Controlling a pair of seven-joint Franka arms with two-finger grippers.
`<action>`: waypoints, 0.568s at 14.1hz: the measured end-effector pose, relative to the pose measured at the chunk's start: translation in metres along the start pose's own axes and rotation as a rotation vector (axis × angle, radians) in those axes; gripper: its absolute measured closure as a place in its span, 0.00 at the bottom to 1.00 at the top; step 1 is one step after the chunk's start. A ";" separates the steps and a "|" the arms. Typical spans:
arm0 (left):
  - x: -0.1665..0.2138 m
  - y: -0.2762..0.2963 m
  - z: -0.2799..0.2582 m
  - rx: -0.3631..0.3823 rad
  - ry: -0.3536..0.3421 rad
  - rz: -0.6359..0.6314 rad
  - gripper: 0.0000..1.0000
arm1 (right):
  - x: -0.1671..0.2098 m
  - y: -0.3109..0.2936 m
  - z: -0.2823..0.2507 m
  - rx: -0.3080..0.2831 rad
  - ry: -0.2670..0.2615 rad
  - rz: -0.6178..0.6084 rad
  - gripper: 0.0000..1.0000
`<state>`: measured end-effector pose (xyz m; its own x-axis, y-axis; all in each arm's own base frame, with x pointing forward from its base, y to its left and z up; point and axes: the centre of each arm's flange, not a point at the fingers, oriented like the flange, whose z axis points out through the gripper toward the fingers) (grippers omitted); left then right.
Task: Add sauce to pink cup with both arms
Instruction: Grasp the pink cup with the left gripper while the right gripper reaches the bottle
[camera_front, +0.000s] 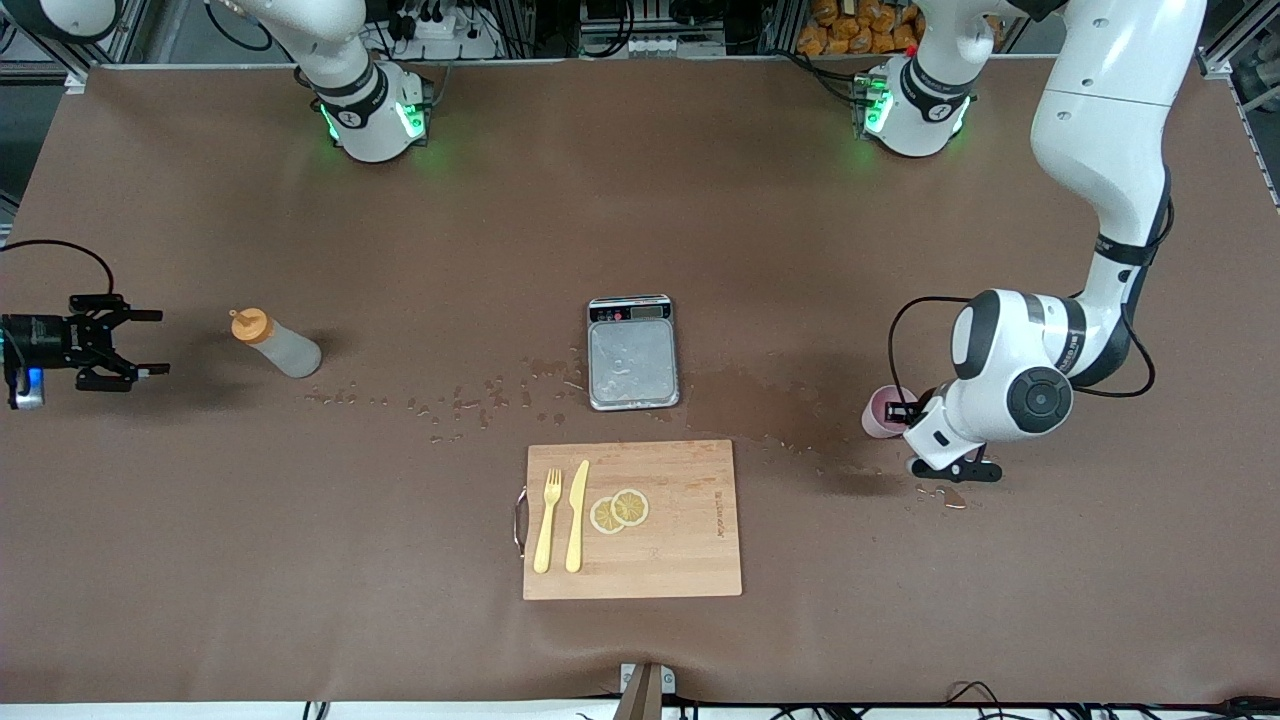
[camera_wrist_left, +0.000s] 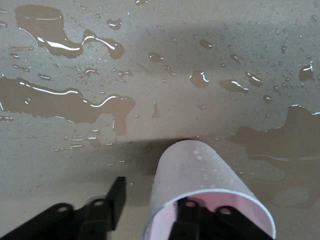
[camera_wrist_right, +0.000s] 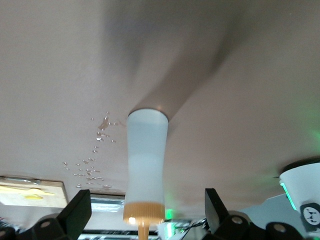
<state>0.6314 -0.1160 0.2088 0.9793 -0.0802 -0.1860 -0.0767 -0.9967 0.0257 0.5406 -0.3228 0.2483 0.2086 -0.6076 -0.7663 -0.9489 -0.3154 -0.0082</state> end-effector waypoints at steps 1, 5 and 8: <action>0.000 0.000 0.000 0.000 0.000 0.001 0.70 | 0.012 0.005 0.005 0.013 -0.021 0.014 0.00; 0.001 0.002 -0.003 -0.001 0.007 0.002 0.96 | 0.036 0.008 0.034 0.010 -0.091 0.059 0.00; 0.003 0.001 -0.019 -0.002 0.029 0.002 0.96 | 0.042 0.005 0.052 0.024 -0.166 0.072 0.00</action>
<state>0.6380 -0.1174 0.2273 0.9842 -0.0814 -0.1575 -0.0780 -0.9966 0.0278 0.5321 -0.3125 0.1824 0.1003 -0.4982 -0.8612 -0.9658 -0.2566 0.0360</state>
